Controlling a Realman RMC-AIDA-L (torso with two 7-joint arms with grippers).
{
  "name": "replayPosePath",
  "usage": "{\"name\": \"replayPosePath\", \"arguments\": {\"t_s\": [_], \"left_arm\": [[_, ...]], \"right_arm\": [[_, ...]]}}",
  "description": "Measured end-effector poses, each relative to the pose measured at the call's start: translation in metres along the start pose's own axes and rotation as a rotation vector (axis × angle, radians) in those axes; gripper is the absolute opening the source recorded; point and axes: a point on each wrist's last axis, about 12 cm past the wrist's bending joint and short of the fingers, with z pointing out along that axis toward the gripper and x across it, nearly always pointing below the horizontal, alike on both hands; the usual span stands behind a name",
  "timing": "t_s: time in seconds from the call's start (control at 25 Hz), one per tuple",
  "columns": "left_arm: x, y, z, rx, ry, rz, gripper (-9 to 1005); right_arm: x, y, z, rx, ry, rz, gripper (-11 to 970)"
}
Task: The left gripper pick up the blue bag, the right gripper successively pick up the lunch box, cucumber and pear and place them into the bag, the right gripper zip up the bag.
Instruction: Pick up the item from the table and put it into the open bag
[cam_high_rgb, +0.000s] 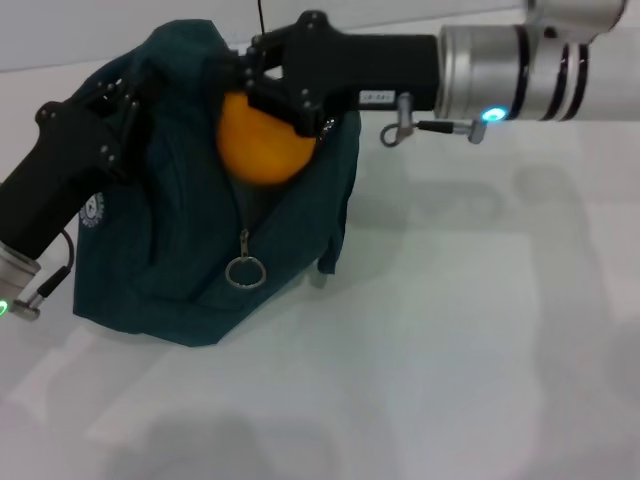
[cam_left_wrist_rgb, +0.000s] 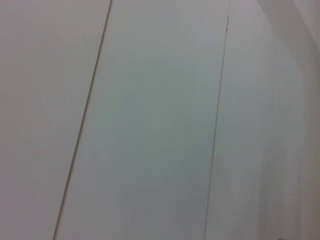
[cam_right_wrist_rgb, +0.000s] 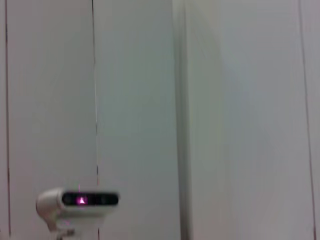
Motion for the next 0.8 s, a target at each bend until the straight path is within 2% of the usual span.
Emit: {"name": "replayPosePath", "arguments": {"t_s": [0.48,0.8], "left_arm": [[-0.001,0.001,0.004,0.004,-0.004,-0.016,54],[-0.001,0.001,0.004,0.000,-0.004,-0.020,54]], "right_arm": [[0.019,0.011,0.014,-0.014,0.090,0.009,81],[0.023,0.015,0.004,0.021,0.066,0.023,116]]}}
